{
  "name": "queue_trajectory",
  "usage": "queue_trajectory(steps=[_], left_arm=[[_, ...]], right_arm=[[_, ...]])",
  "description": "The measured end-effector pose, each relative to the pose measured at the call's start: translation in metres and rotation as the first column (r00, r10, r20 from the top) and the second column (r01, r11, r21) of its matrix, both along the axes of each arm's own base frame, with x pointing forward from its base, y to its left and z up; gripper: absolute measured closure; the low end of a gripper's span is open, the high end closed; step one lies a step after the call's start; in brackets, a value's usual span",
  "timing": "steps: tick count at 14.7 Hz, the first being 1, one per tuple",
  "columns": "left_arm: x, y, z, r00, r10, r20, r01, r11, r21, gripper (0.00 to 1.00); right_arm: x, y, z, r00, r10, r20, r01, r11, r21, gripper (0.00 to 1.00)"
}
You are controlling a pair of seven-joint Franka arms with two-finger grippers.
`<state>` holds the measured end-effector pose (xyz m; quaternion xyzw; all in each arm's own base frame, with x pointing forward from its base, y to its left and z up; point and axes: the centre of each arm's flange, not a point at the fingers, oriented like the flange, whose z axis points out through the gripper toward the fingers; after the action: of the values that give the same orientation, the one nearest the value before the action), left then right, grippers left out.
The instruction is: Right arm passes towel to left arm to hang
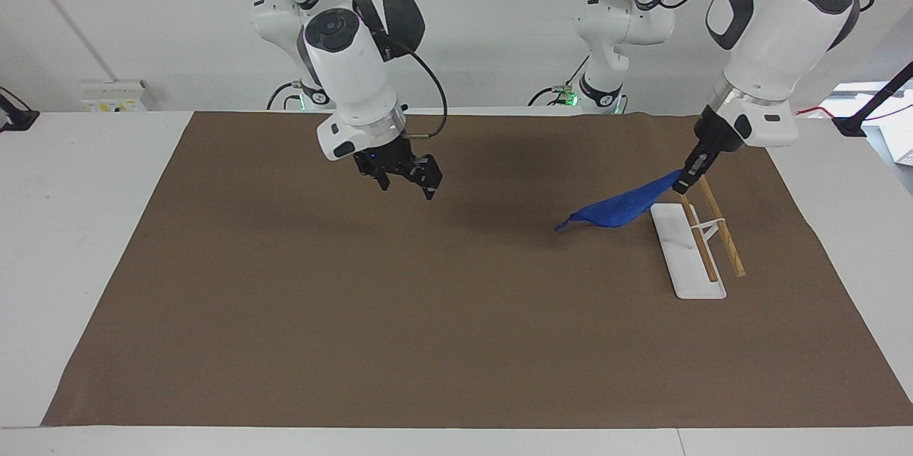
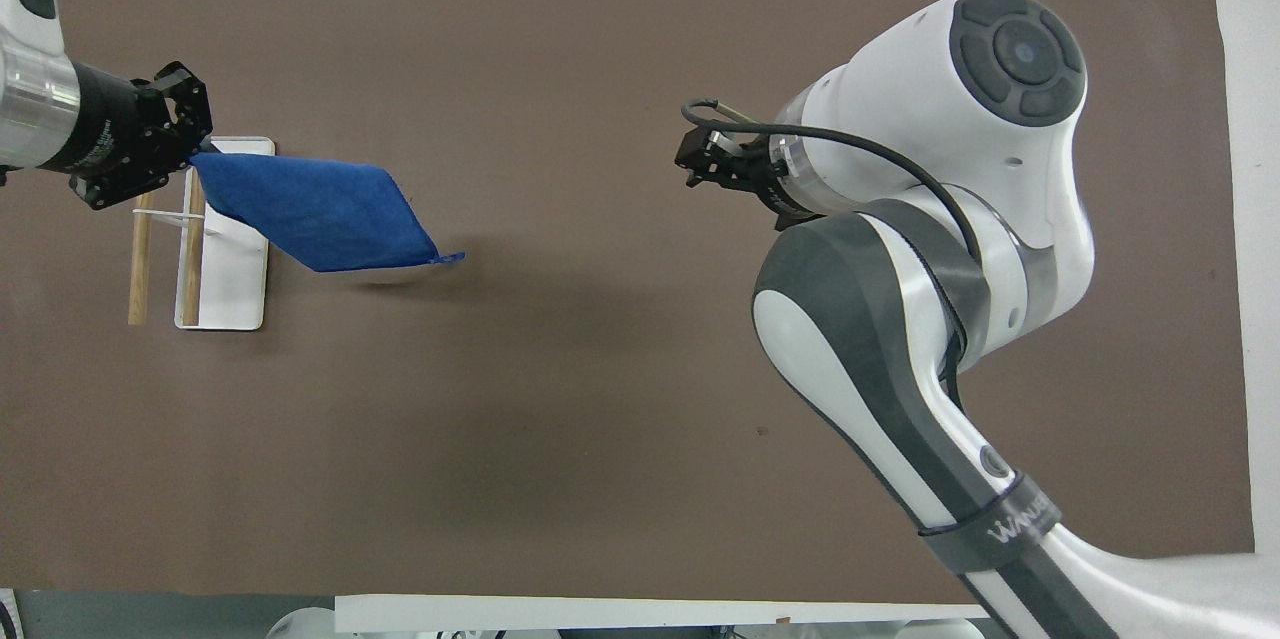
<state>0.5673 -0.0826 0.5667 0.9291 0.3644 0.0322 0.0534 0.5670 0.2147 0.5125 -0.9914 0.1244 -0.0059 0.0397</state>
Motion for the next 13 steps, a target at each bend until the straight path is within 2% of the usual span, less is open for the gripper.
queue_trajectory(steps=[1,3,6,10,13], left_arm=[[0.004,0.028,-0.002,0.999,0.035,0.007,-0.035,0.999,0.002,0.98],[0.005,0.089,-0.019,0.996,0.086,0.026,-0.086,0.996,0.008,0.98],[-0.013,0.166,-0.055,0.991,0.100,0.084,-0.102,0.994,0.029,0.98],[-0.028,0.218,-0.051,0.988,0.085,0.132,-0.093,0.994,0.057,0.98],[-0.028,0.229,-0.061,0.985,0.078,0.153,-0.089,0.994,0.068,0.98]], right_arm=[[0.002,-0.034,0.008,0.997,0.073,-0.014,-0.074,0.996,-0.045,0.00],[0.004,-0.122,0.031,0.984,0.172,-0.049,-0.175,0.982,-0.075,0.00],[-0.019,-0.221,0.088,0.965,0.244,-0.092,-0.252,0.964,-0.084,0.00],[-0.049,-0.237,0.175,0.959,0.247,-0.139,-0.266,0.953,-0.143,0.00],[-0.044,-0.228,0.170,0.952,0.264,-0.153,-0.286,0.948,-0.141,0.00]])
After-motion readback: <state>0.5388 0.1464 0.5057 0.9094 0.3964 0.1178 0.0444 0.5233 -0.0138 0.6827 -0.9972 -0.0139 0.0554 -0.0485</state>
